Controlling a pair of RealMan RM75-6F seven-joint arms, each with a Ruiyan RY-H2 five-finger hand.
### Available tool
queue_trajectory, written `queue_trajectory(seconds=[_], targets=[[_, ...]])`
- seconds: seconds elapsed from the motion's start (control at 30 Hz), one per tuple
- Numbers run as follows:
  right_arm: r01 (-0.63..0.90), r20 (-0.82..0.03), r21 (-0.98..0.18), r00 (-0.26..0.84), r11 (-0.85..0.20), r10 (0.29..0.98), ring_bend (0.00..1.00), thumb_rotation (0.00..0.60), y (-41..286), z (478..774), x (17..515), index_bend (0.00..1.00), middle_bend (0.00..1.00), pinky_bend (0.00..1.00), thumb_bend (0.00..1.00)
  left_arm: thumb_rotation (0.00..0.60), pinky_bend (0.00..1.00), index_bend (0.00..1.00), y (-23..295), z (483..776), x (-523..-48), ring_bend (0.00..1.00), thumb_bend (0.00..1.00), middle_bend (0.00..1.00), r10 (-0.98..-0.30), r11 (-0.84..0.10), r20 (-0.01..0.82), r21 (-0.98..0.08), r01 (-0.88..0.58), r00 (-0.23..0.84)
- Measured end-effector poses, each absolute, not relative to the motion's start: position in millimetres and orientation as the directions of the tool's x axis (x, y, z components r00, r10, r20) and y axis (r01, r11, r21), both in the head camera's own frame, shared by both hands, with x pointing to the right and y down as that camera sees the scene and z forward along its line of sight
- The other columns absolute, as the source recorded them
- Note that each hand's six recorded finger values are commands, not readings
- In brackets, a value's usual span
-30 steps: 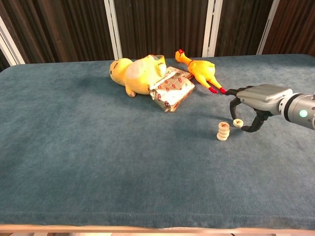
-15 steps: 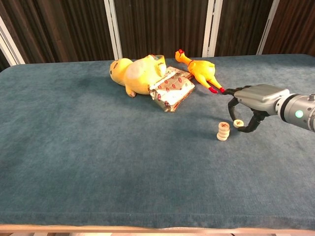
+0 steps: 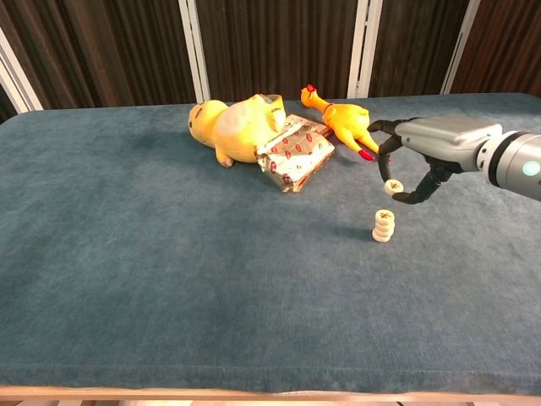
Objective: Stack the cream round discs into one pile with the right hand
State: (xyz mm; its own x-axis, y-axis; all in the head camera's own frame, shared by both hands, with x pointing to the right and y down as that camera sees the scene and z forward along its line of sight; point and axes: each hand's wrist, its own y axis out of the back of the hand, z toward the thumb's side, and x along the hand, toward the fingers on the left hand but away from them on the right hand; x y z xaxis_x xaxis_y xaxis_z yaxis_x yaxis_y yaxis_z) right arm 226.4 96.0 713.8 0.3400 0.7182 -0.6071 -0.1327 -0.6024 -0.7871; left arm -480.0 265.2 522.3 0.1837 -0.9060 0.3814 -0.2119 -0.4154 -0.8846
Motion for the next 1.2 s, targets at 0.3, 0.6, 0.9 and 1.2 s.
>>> queue_trajectory(seconds=[0.3, 0.6, 0.9, 1.2], targets=[[-0.158, -0.646, -0.751, 0.371, -0.640, 0.667, 0.00, 0.600, 110.4, 708.7, 217.1, 0.67, 0.06, 0.00, 0.47, 0.600, 0.07, 0.00, 265.7, 521.3, -480.5, 0.00, 0.44, 0.00, -0.907, -0.414, 0.379, -0.885, -0.214, 0.185], [-0.193, -0.669, -0.736, 0.355, -0.649, 0.653, 0.00, 0.600, 115.6, 718.5, 212.5, 0.65, 0.06, 0.00, 0.47, 0.600, 0.07, 0.00, 265.0, 521.4, -481.4, 0.00, 0.44, 0.00, -0.907, -0.413, 0.379, -0.884, -0.217, 0.183], [-0.206, -0.678, -0.728, 0.351, -0.654, 0.645, 0.00, 0.600, 117.3, 720.3, 212.5, 0.57, 0.06, 0.00, 0.47, 0.600, 0.07, 0.00, 265.1, 520.7, -481.8, 0.00, 0.44, 0.00, -0.908, -0.411, 0.377, -0.885, -0.219, 0.182], [-0.197, -0.678, -0.728, 0.350, -0.656, 0.647, 0.00, 0.600, 117.4, 717.6, 213.7, 0.48, 0.06, 0.00, 0.47, 0.600, 0.07, 0.00, 265.1, 520.1, -482.1, 0.00, 0.44, 0.00, -0.909, -0.410, 0.375, -0.885, -0.221, 0.181]])
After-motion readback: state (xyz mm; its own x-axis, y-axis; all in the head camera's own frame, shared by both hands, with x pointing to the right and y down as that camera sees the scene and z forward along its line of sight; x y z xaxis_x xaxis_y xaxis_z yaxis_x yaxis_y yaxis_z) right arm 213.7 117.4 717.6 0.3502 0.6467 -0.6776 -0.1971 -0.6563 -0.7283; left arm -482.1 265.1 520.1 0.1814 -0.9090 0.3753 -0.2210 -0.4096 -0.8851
